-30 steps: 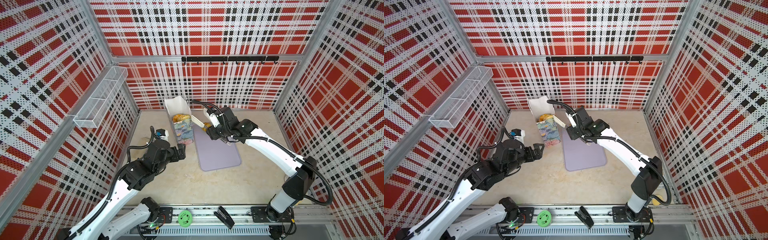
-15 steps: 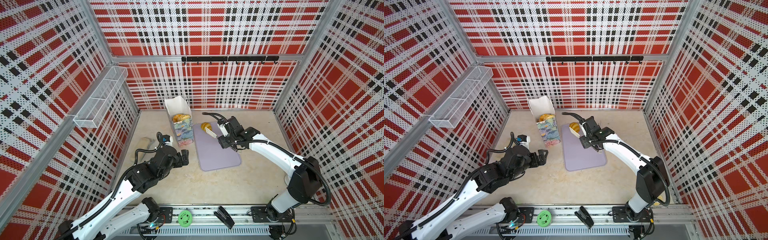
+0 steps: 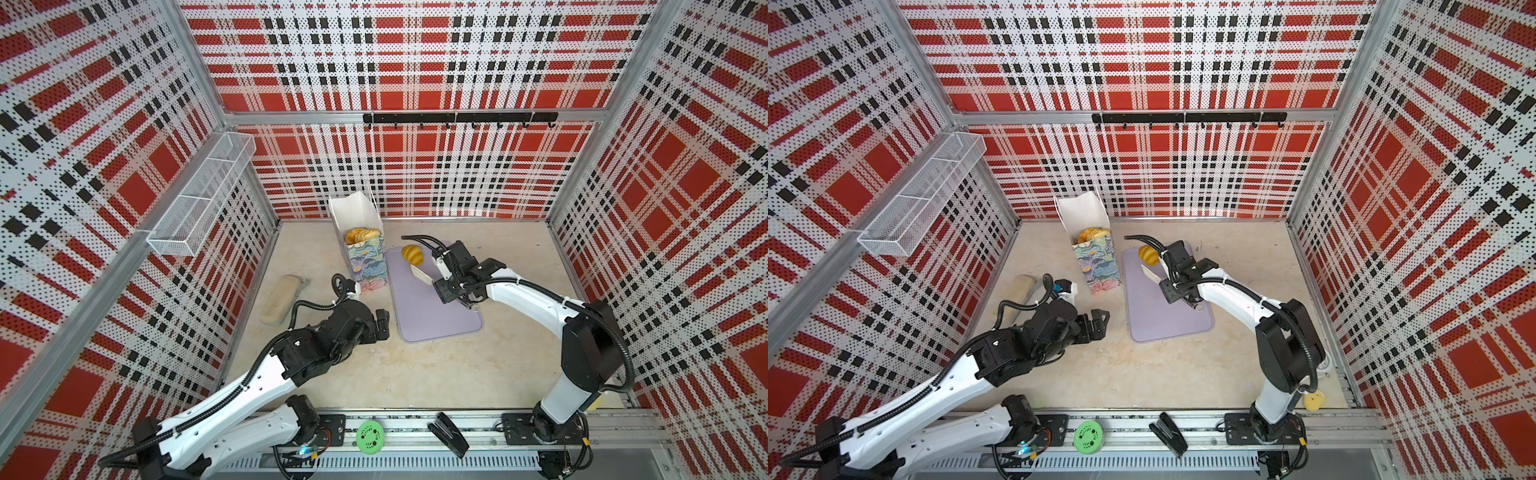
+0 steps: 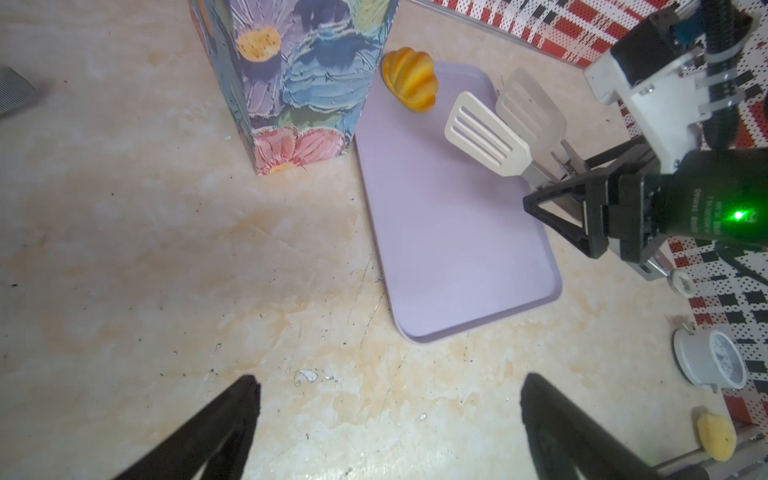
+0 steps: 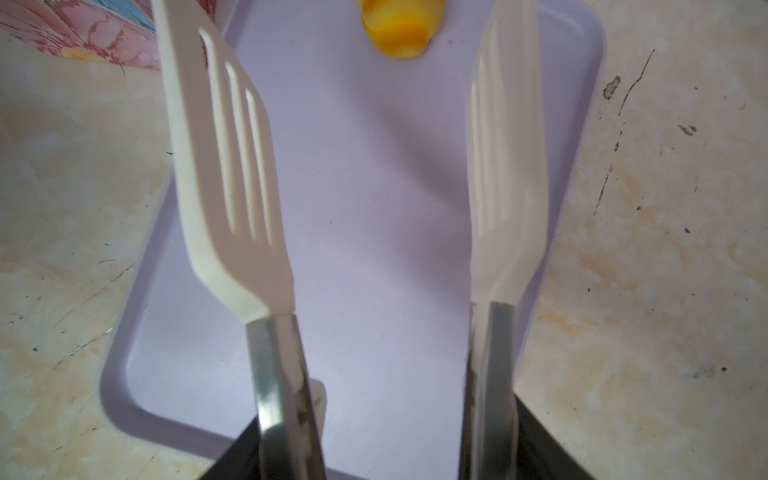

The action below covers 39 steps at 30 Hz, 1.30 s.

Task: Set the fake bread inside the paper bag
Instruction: 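Move the open tongs back over the tray toward the striped yellow roll, then lower the tongs around the striped yellow roll and close them with the right gripper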

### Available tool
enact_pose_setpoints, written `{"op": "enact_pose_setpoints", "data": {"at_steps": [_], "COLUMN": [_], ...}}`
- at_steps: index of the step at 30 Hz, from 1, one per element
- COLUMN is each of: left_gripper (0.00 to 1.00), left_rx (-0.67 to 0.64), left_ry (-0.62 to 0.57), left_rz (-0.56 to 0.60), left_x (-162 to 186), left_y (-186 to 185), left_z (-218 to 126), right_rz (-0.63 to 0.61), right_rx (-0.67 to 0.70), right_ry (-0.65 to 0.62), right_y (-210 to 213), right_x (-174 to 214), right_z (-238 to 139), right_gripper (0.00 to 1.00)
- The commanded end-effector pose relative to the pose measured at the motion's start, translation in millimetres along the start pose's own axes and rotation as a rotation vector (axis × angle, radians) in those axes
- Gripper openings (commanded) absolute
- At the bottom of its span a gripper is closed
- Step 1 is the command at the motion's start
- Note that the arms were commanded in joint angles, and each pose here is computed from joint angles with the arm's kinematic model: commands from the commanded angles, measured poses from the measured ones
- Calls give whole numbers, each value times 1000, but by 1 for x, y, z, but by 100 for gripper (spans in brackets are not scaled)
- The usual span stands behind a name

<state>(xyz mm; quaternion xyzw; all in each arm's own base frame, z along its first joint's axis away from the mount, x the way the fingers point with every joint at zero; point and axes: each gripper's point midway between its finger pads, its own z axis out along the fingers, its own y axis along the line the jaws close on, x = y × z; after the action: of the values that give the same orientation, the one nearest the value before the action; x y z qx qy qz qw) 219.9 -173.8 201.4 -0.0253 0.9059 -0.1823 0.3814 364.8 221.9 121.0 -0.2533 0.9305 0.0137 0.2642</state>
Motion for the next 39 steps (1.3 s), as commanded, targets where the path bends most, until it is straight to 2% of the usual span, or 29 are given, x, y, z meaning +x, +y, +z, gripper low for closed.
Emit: {"op": "enact_pose_setpoints", "data": {"at_steps": [1, 24, 39], "left_gripper": [99, 99, 99], "left_rx": [10, -21, -31], "left_ry": [-23, -41, -29], "left_rz": [-31, -19, -30], "left_x": [-1, 13, 21], "left_y": [-6, -15, -7], "left_z": [7, 25, 24], "right_rz": [33, 70, 58], "right_rx": [-10, -56, -48], "right_ry": [-59, -28, -48], "right_y": [-3, -5, -9], "right_x": [-14, -17, -45], "right_z": [8, 77, 101], "right_gripper": [66, 67, 66]}}
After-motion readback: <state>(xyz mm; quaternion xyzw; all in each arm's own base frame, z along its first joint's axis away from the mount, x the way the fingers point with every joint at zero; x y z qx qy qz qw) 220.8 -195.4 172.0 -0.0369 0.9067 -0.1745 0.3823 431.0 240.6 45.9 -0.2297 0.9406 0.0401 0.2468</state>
